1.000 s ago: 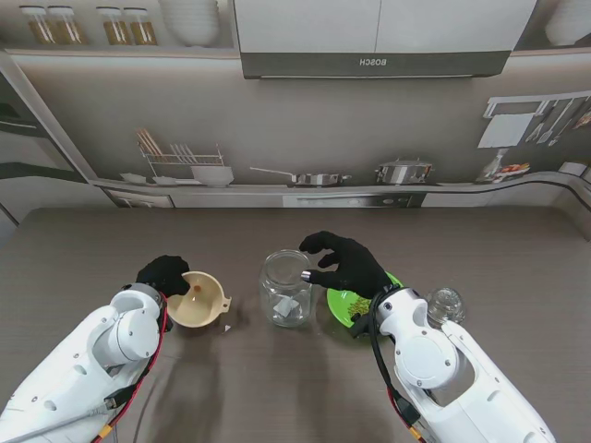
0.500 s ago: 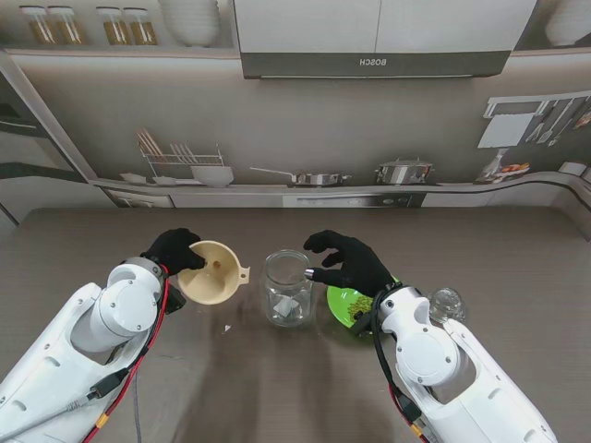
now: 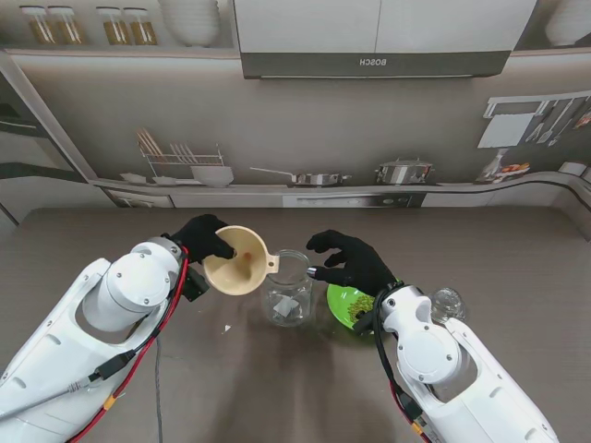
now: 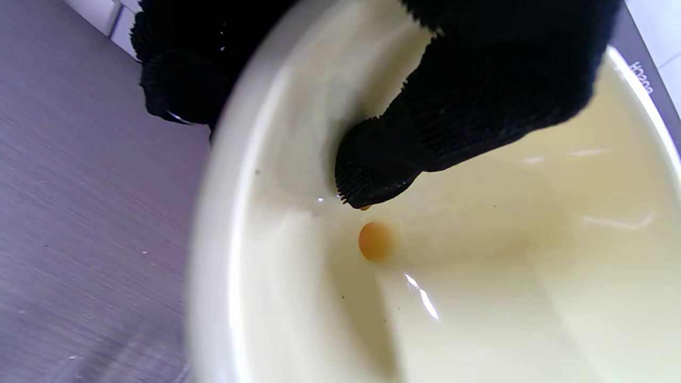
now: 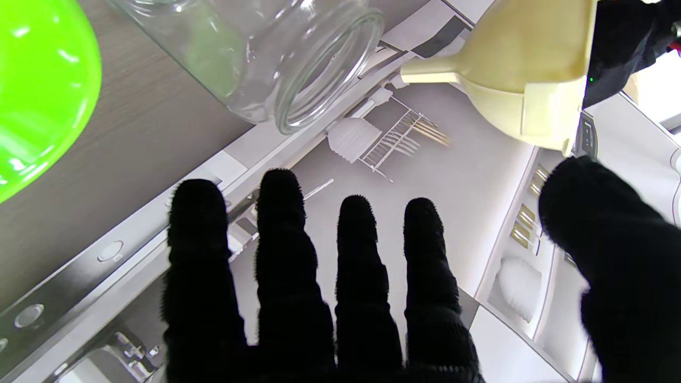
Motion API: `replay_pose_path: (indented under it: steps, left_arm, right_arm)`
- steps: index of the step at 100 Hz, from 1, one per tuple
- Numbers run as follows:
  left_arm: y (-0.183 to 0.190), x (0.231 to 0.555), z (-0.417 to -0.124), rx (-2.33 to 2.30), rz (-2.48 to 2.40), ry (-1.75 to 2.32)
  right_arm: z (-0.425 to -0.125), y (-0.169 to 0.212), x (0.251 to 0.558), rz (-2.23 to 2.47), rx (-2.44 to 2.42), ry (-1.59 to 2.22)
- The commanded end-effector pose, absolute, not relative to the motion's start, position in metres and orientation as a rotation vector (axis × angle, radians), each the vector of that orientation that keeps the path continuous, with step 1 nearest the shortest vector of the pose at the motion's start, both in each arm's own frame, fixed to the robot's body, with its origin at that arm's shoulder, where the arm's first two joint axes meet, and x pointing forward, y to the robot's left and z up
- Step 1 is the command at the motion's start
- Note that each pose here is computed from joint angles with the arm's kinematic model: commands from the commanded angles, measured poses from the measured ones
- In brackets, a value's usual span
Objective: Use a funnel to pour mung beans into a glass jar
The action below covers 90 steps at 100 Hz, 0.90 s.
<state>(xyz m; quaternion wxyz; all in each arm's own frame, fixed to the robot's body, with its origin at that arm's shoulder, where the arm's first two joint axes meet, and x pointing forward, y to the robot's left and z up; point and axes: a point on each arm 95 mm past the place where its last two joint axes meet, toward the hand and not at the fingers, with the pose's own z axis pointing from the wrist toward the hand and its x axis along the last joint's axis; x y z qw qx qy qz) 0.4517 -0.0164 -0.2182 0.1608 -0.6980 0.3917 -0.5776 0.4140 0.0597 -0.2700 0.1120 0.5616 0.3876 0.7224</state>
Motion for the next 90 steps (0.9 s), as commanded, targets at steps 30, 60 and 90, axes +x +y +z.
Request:
replay_pose_path:
  steps: [30,60,90]
  left_arm:
    - [-0.044,0.465,-0.221,-2.072,-1.649,1.197]
    - [-0.056,0.471,-0.235,-2.12,-1.619,1.226]
    - [-0.066,0.478,-0.244,-2.132,-1.62,1.243]
  right_arm:
    - [-0.272,0.06,0.415,2.108,1.673,1.146]
    - [-0.27,0.055,0.417,2.094,1.667,1.098]
    - [-0.268,0.05,0.419,2.084,1.678,1.038]
